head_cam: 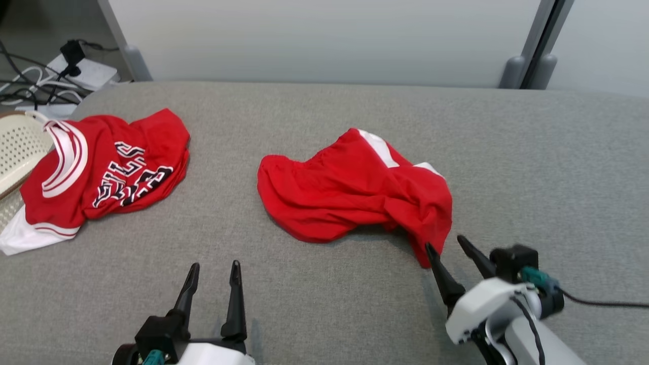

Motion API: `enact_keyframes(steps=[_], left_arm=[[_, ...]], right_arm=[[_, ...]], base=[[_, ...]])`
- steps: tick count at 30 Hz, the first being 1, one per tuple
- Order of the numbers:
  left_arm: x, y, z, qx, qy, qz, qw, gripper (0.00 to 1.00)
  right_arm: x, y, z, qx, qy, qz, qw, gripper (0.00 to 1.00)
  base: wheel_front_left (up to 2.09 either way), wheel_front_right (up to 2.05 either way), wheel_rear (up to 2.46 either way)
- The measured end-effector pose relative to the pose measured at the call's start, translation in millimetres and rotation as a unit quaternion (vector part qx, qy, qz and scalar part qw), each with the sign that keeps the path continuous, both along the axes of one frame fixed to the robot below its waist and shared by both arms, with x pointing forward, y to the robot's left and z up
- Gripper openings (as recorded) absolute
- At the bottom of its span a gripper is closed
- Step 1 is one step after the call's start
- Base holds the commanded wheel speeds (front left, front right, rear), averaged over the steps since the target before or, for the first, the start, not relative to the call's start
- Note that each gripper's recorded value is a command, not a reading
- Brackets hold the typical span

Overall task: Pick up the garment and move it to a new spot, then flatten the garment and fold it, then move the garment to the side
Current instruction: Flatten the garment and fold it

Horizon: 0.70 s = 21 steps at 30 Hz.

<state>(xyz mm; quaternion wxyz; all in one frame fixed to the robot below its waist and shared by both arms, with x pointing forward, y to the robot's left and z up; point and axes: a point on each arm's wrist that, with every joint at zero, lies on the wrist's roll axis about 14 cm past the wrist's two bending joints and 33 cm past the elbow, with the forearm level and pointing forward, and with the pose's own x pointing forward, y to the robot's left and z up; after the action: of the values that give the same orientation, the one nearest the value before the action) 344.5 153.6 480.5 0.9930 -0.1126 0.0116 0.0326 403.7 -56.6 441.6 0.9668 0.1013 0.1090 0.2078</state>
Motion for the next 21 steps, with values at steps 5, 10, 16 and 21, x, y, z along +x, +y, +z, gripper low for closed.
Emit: enact_keyframes(steps=[5, 10, 16, 21], left_arm=[[12.5, -3.5, 0.3, -0.003, 0.000, -0.003, 1.000, 1.00], [19.9, 0.5, -0.8, -0.004, 0.003, 0.005, 1.000, 1.00], [28.8, 2.4, -1.3, -0.010, 0.004, 0.012, 1.000, 1.00], [34.0, -5.2, 0.7, -0.013, 0.001, 0.000, 1.000, 1.00]], right_arm=[[31.6, 16.6, 4.8, -0.020, -0.009, 0.027, 0.999, 1.00], [41.4, 27.0, -20.7, -0.049, 0.028, 0.048, 0.997, 0.84], [40.4, 38.1, -39.6, -0.072, 0.054, 0.075, 0.993, 0.00], [35.5, 35.0, -38.2, -0.076, 0.050, 0.080, 0.993, 0.00]], base=[[0.00, 0.00, 0.00], [0.00, 0.00, 0.00], [0.00, 0.00, 0.00], [0.00, 0.00, 0.00]])
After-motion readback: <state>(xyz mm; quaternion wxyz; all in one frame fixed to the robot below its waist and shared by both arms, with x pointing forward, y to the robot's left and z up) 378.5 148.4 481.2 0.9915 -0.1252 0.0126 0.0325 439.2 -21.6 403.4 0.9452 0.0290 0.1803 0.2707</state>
